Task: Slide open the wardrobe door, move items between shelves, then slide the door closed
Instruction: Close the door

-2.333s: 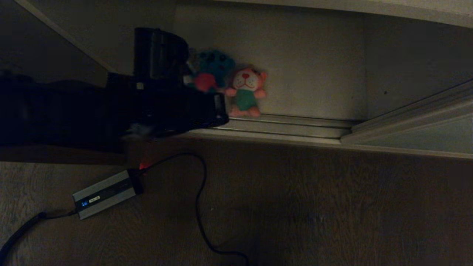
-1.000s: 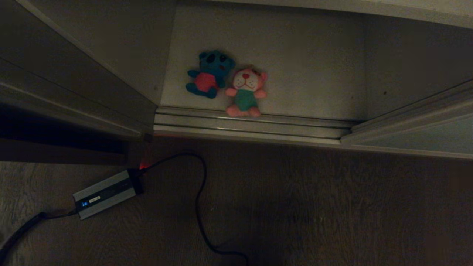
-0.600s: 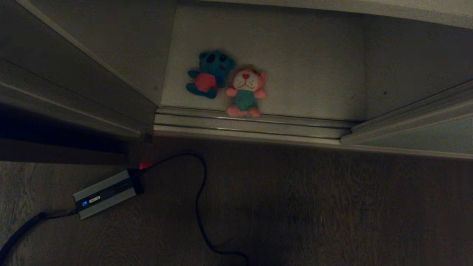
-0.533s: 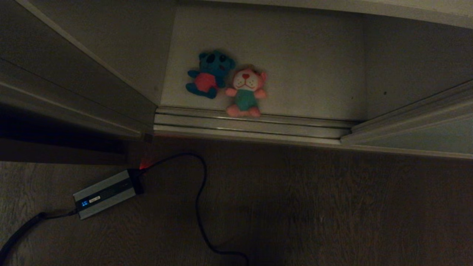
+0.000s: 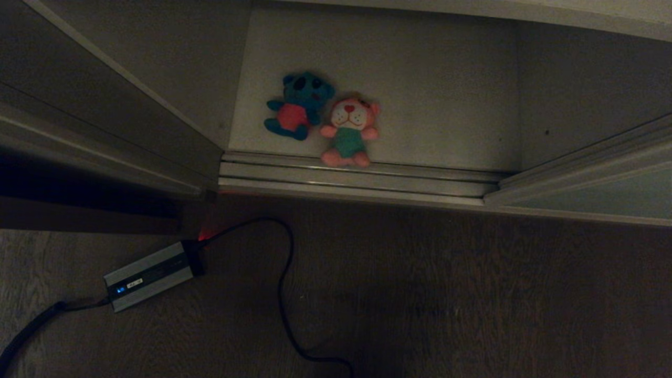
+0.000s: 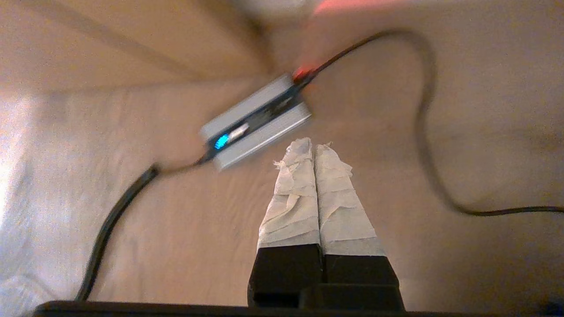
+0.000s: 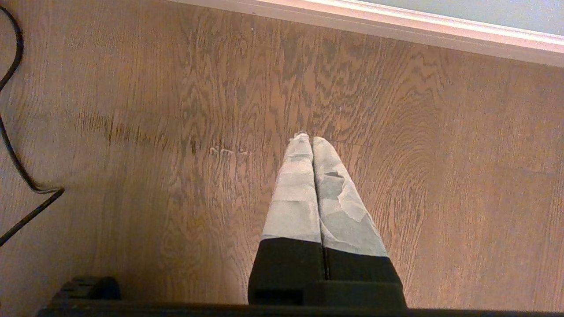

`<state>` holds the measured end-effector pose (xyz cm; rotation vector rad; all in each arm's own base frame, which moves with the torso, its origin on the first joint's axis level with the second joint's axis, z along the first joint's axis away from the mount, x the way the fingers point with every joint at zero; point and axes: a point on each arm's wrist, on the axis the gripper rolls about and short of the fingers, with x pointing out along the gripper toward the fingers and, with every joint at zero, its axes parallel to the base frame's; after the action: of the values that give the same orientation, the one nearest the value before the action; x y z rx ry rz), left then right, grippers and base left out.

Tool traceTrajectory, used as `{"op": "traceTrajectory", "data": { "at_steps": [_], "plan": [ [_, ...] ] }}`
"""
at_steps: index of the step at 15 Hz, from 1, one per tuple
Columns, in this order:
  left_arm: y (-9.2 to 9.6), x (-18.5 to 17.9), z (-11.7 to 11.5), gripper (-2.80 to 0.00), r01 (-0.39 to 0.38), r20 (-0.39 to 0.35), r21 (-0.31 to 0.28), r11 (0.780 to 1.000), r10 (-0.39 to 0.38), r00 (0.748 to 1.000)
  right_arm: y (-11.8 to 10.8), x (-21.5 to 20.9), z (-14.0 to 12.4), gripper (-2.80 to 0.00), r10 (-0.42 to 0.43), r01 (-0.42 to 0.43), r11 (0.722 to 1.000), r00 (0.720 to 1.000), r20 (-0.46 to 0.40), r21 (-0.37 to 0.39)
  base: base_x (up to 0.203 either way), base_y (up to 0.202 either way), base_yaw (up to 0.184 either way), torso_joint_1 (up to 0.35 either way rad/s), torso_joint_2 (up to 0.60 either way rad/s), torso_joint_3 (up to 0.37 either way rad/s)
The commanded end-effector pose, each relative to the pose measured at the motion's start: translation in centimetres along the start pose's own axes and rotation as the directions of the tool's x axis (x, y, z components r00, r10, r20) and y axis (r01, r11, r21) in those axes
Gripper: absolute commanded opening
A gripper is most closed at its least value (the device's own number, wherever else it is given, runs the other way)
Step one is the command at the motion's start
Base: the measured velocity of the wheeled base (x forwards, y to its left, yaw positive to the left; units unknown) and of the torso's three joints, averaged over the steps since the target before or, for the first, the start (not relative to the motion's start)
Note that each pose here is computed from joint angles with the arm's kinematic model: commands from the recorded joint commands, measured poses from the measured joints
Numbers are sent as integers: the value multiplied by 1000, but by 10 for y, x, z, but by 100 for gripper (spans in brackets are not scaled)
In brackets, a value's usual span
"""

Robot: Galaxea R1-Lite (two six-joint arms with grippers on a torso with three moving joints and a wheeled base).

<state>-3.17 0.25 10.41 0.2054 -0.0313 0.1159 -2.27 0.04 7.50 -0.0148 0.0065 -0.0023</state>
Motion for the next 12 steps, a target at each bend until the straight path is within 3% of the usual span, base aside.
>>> {"op": "traceTrajectory", "data": {
  "at_steps": [1, 2, 4, 6, 12],
  "plan": [
    [-2, 5, -7, -280, -26, 115, -27, 999, 29, 993, 0, 0, -1, -280, 1, -1, 1000, 1000, -3, 0, 0, 0, 0, 0, 0, 0],
    [-3, 5, -8, -280, -6, 122, -36, 999, 11, 992, 0, 0, -1, -280, 1, -1, 1000, 1000, -3, 0, 0, 0, 0, 0, 0, 0],
    [-9, 7, -23, -280, 129, 27, -84, 988, -127, 992, 0, 0, -1, -280, 1, -1, 1000, 1000, -4, 0, 0, 0, 0, 0, 0, 0],
    [-10, 7, -29, -280, 141, -29, -97, 985, -145, 989, 0, 0, -1, -280, 1, -1, 1000, 1000, -3, 0, 0, 0, 0, 0, 0, 0],
    [-10, 7, -28, -280, 141, -24, -101, 985, -144, 989, 0, 0, -1, -280, 1, -1, 1000, 1000, -2, 0, 0, 0, 0, 1, 0, 31]
  ]
}}
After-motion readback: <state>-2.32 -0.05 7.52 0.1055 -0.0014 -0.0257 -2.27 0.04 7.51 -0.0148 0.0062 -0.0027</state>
